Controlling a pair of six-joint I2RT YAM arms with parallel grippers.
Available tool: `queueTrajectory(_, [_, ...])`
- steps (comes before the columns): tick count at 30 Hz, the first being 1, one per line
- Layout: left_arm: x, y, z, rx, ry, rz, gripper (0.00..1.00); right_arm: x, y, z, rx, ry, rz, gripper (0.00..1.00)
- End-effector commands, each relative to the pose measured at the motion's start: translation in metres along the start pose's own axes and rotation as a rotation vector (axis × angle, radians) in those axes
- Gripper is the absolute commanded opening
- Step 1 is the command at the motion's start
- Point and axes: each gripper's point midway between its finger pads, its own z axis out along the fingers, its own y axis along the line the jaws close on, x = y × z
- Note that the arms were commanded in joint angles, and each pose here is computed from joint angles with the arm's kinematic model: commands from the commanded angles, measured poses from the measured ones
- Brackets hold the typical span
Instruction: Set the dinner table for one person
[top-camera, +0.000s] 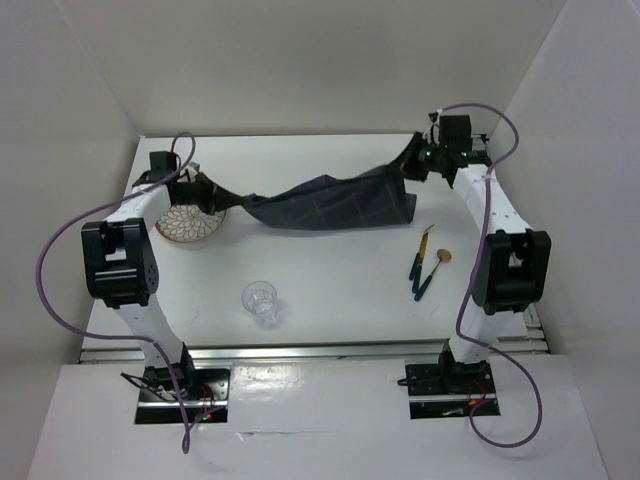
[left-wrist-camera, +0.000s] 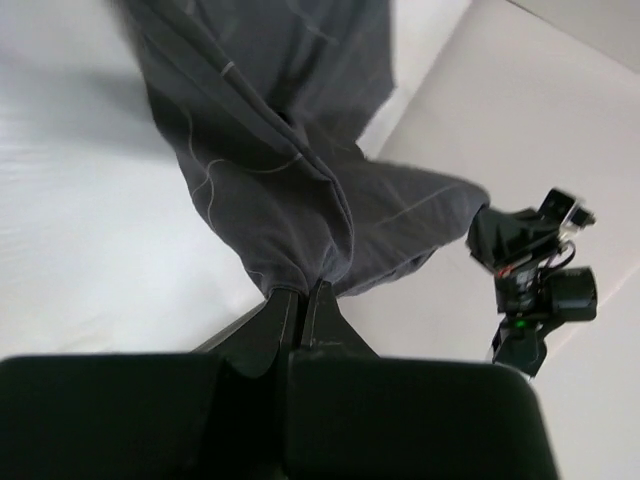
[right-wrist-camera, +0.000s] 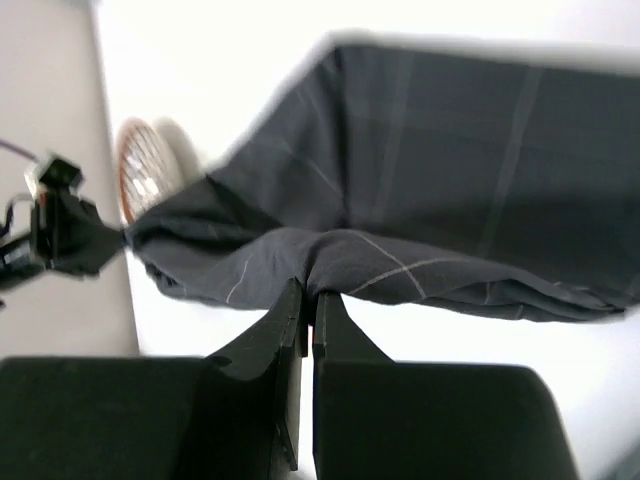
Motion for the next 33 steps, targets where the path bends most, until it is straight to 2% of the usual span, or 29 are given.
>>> queueTrajectory(1, [0.003, -0.067, -0.018, 0.143, 0.007, 0.135, 0.00, -0.066, 0.044, -0.019, -0.073, -0.169, -0.104, 0.00])
queueTrajectory(4, [0.007, -0.083, -0.027, 0.181, -0.008, 0.190, 0.00, -0.062, 0.050, -0.017, -0.122, -0.150, -0.092, 0.00])
queueTrajectory(6, [0.013, -0.071, -0.026, 0.157, 0.007, 0.179, 0.00, -0.049, 0.049, -0.023, -0.138, -0.138, -0.094, 0.00])
queueTrajectory(7, [0.019, -0.054, -0.023, 0.135, 0.021, 0.154, 0.00, -0.023, 0.028, -0.014, -0.102, -0.082, -0.055, 0.00])
queueTrajectory(10, [0.034, -0.028, -0.022, 0.109, 0.039, 0.136, 0.00, 0.006, 0.013, -0.022, -0.089, -0.077, -0.037, 0.00])
queueTrajectory(11, [0.042, 0.001, -0.016, 0.056, 0.048, 0.103, 0.00, 0.036, -0.007, -0.016, -0.063, -0.019, 0.009, 0.00])
queueTrajectory(14, [0.062, 0.049, -0.012, -0.034, 0.078, 0.041, 0.00, 0.081, -0.028, -0.020, -0.046, 0.055, 0.060, 0.00])
queueTrajectory(15, [0.067, 0.062, -0.011, -0.065, 0.088, 0.031, 0.04, 0.089, -0.030, -0.025, -0.044, 0.058, 0.062, 0.00])
queueTrajectory(16, [0.073, 0.069, -0.012, -0.078, 0.100, 0.021, 0.16, 0.100, -0.036, -0.026, -0.033, 0.074, 0.073, 0.00])
queueTrajectory(17, [0.073, 0.079, -0.012, -0.114, 0.091, 0.012, 0.50, 0.120, -0.049, -0.025, -0.009, 0.110, 0.099, 0.00])
queueTrajectory(18, [0.076, 0.087, -0.012, -0.138, 0.094, 0.017, 0.64, 0.129, -0.054, -0.026, 0.002, 0.128, 0.100, 0.00])
queueTrajectory(19, [0.075, 0.093, -0.014, -0.180, 0.082, 0.011, 0.89, 0.144, -0.064, -0.026, 0.021, 0.160, 0.109, 0.00])
queueTrajectory(20, [0.073, 0.091, -0.017, -0.197, 0.068, 0.023, 0.97, 0.150, -0.067, -0.028, 0.028, 0.173, 0.104, 0.00])
queueTrajectory(21, [0.070, 0.091, -0.018, -0.214, 0.056, 0.034, 1.00, 0.155, -0.070, -0.029, 0.037, 0.187, 0.114, 0.00])
queueTrajectory(23, [0.063, 0.092, -0.023, -0.278, 0.018, 0.044, 1.00, 0.164, -0.079, -0.030, 0.071, 0.206, 0.121, 0.00])
queueTrajectory(26, [0.040, 0.068, -0.037, -0.315, -0.095, 0.139, 0.98, 0.169, -0.087, -0.030, 0.101, 0.212, 0.108, 0.00])
queueTrajectory(28, [0.029, 0.038, -0.039, -0.346, -0.180, 0.314, 0.77, 0.172, -0.090, -0.032, 0.114, 0.216, 0.113, 0.00])
queueTrajectory(29, [0.026, 0.010, -0.038, -0.360, -0.231, 0.437, 0.63, 0.169, -0.088, -0.032, 0.109, 0.210, 0.099, 0.00])
queueTrajectory(30, [0.025, 0.005, -0.032, -0.383, -0.224, 0.471, 0.36, 0.169, -0.088, -0.032, 0.109, 0.210, 0.099, 0.00])
queueTrajectory(31, [0.025, -0.003, -0.025, -0.401, -0.216, 0.500, 0.28, 0.168, -0.090, -0.032, 0.118, 0.205, 0.098, 0.00])
queueTrajectory(32, [0.018, -0.035, -0.024, -0.386, -0.256, 0.561, 0.21, 0.165, -0.088, -0.032, 0.116, 0.203, 0.086, 0.00])
queueTrajectory(33, [0.031, -0.036, -0.012, -0.427, -0.202, 0.579, 0.16, 0.163, -0.087, -0.031, 0.115, 0.202, 0.085, 0.00])
